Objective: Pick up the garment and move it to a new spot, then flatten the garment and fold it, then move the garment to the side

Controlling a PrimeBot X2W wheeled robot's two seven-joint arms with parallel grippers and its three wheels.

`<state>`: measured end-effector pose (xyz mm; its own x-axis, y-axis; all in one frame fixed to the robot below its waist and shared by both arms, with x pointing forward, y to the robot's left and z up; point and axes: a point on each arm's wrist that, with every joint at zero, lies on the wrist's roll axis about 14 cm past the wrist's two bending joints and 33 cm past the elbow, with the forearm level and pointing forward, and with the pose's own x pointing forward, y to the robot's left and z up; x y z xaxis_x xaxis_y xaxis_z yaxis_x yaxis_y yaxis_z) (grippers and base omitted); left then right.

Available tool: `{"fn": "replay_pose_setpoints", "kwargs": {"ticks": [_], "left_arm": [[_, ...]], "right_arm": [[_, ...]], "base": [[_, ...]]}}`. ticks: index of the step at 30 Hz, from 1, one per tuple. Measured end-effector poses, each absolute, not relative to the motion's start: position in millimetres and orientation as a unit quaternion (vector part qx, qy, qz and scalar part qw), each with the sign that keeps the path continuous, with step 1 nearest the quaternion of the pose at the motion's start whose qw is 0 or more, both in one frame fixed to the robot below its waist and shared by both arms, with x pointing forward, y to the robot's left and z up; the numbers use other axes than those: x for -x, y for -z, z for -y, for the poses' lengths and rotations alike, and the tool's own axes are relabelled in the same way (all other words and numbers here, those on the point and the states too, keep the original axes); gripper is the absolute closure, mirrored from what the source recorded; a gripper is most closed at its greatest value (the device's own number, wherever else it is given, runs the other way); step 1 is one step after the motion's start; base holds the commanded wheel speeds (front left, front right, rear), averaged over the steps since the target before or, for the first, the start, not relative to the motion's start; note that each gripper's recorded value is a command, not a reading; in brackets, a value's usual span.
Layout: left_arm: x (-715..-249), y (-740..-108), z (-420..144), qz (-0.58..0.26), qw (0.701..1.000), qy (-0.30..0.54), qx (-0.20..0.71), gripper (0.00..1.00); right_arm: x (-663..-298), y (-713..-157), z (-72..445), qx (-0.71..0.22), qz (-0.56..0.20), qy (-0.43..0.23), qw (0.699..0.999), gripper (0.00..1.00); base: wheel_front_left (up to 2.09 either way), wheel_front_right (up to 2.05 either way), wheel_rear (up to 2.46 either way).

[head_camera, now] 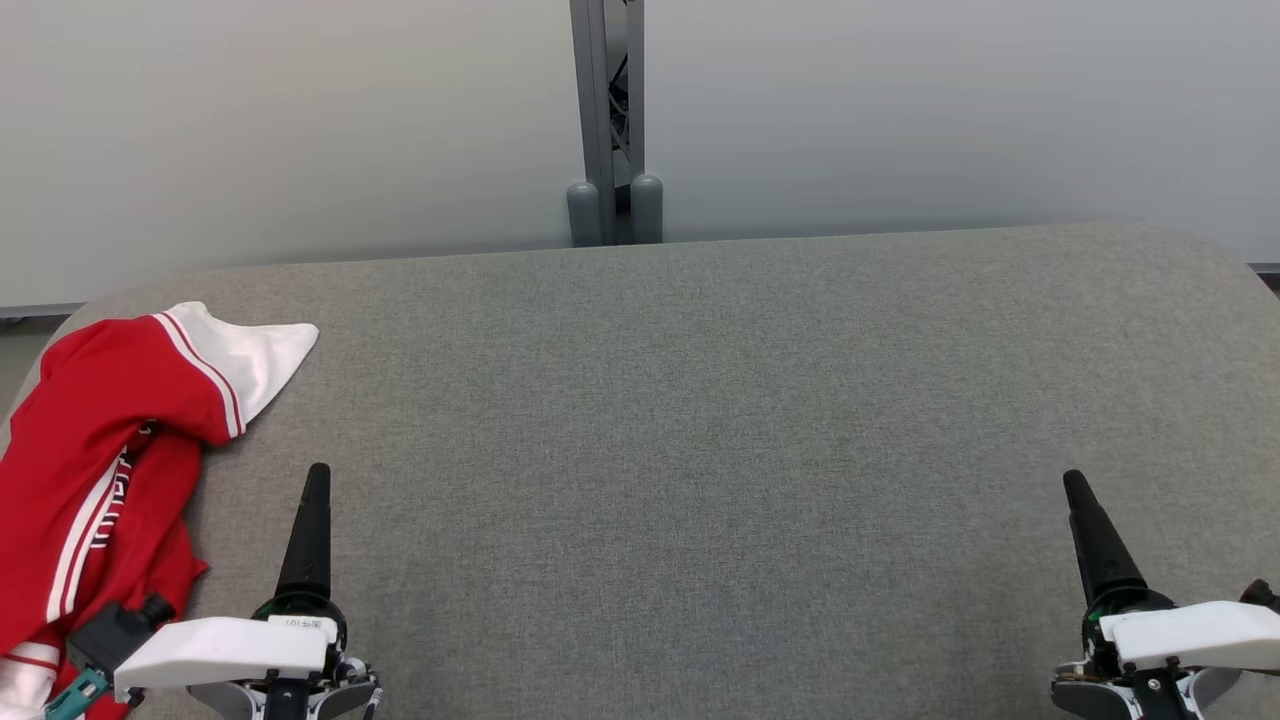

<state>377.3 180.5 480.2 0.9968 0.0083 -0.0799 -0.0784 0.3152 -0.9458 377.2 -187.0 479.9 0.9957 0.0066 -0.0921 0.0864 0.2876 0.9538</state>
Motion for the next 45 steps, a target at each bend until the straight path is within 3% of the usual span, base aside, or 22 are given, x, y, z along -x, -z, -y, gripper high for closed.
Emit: {"fn": "replay_pose_setpoints", "kwargs": {"ticks": [12, 30, 45], "left_arm": [[-376.3, -492.8, -169.4, -0.026, 0.883, -0.009, 0.469, 0.00], [-367.4, -500.3, -159.9, -0.014, 0.940, 0.004, 0.340, 0.00], [-365.7, -509.2, -149.0, 0.005, 0.968, 0.022, 0.248, 0.00]], "right_arm": [[-378.4, -493.3, 162.4, -0.465, -0.039, -0.021, 0.884, 0.00], [-371.7, -507.0, 145.5, -0.355, -0.015, -0.055, 0.933, 0.00], [-370.0, -517.3, 144.0, -0.264, 0.014, -0.066, 0.962, 0.00]], "base": [[0.00, 0.00, 0.00], [0.00, 0.00, 0.00], [0.00, 0.00, 0.00]]}}
